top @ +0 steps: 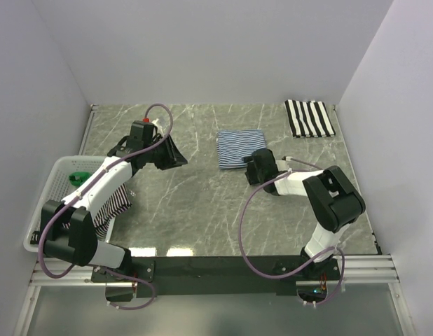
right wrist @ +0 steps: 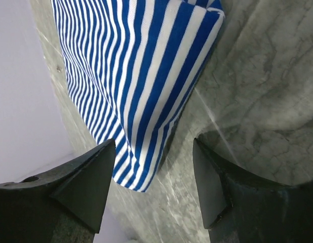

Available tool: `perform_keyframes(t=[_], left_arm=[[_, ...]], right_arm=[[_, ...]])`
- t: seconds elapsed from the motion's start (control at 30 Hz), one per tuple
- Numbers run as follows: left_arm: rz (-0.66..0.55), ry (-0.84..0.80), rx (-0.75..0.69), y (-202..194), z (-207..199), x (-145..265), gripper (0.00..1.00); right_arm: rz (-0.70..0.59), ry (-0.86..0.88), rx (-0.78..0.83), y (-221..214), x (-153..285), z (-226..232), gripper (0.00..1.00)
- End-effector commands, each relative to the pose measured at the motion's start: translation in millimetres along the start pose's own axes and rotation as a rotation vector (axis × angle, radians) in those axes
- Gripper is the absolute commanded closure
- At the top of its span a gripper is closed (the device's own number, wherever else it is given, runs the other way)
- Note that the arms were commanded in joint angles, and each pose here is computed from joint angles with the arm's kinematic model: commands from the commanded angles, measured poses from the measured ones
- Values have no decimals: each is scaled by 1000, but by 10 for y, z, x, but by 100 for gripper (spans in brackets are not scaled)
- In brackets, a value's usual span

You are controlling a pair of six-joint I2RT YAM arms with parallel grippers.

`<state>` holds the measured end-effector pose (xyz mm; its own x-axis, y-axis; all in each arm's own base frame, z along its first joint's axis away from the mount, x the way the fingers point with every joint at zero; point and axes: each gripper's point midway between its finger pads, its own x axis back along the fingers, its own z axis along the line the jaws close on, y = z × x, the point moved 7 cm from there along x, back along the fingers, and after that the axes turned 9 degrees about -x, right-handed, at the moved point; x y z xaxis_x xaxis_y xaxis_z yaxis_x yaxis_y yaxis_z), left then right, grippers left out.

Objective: Fold and stack the tank tops
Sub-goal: Neatly place the folded tank top to the corner

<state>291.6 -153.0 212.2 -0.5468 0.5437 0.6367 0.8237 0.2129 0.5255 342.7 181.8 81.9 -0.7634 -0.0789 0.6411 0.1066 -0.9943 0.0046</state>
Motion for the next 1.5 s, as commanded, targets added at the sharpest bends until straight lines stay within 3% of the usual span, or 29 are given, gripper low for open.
perform_keyframes(t=[0.0,0.33,0.5,0.8,0.97,1.17,1.3,1.33,1.47], left_arm=[[-46,-40,-37,62,-42,68,64],[-49,-29,-29,42,13,60,65],[-45,-25,-25,30,45,41,65],[-44,-25,-16,23,97,38,65],[-43,-26,-12,26,105,33,66],[-42,-27,-12,20,111,36,66],[-37,-33,-11,13,110,28,66],[-36,-32,-10,13,115,29,66],[-33,-32,-8,7,126,19,65]], right_arm=[[-70,13,-33,22,-70,84,31],[-112,-42,-52,31,-238,22,34],[-124,-57,-28,40,-300,39,41],[-151,-169,146,340,-436,57,66],[-123,-198,198,478,-488,18,99],[-62,-280,567,633,-615,390,100],[2,-295,777,771,-811,899,100],[29,-377,854,887,-785,861,100],[-48,-385,1016,1173,-854,1320,100]])
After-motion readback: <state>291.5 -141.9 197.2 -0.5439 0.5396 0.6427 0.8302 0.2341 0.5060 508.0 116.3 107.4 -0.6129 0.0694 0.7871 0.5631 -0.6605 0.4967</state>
